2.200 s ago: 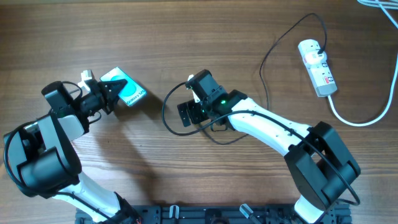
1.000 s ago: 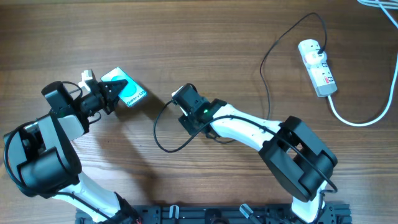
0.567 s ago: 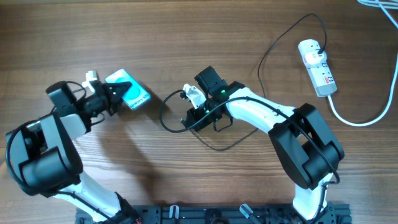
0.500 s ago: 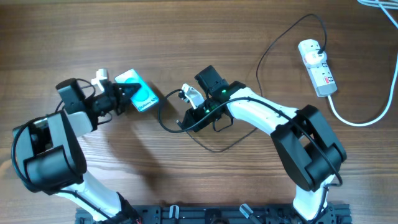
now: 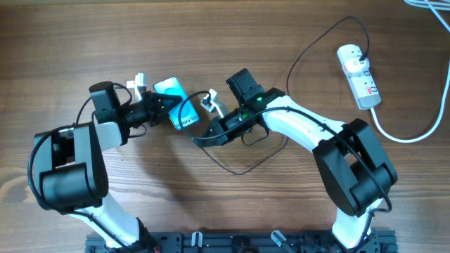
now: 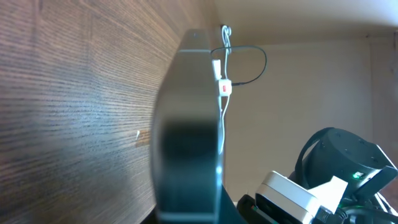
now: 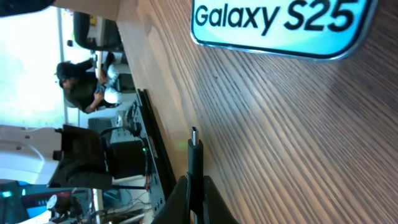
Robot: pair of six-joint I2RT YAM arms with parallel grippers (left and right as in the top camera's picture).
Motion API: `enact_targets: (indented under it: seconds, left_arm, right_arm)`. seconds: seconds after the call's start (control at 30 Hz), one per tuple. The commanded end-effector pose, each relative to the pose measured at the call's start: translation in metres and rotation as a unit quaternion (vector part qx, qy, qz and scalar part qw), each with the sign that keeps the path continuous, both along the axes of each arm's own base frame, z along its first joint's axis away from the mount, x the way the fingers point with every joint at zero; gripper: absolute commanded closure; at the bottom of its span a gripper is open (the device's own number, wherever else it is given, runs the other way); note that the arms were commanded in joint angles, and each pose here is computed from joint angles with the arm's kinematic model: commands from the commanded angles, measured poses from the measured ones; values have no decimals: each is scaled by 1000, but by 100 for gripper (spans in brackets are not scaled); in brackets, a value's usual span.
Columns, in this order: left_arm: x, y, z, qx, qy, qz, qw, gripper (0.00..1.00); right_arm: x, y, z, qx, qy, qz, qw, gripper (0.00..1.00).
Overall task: Plug charger to phone and switch on socket
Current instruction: 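Carry the plug toward the phone's bottom port held by left gripper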
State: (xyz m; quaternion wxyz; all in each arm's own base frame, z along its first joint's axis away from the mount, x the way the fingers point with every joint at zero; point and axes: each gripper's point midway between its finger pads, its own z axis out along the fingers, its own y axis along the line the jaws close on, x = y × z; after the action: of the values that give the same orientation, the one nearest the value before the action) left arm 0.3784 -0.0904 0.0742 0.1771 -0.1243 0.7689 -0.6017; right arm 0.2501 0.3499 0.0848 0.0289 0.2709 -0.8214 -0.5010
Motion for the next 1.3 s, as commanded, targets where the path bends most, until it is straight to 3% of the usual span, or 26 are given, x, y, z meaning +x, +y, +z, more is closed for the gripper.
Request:
enact_targets:
  seconds: [0.0,0.13,0.37,1.27]
  left_arm:
    - [5,-3,18,-38,10,-7,999,96]
    - [15,-2,42,-63,-8,-3,998,96]
    - [15,-2,45,-69,-1,-3,998,96]
    - [17,-12,63,-88,-8,-14,996,96]
  right_arm:
    - [7,7,24,35,3,-8,999,96]
    - [20,8,36,64,10,-25,998,96]
    - [42,3,56,108,13,-45,993,96]
    - [49,7,63,115,35,-61,991,96]
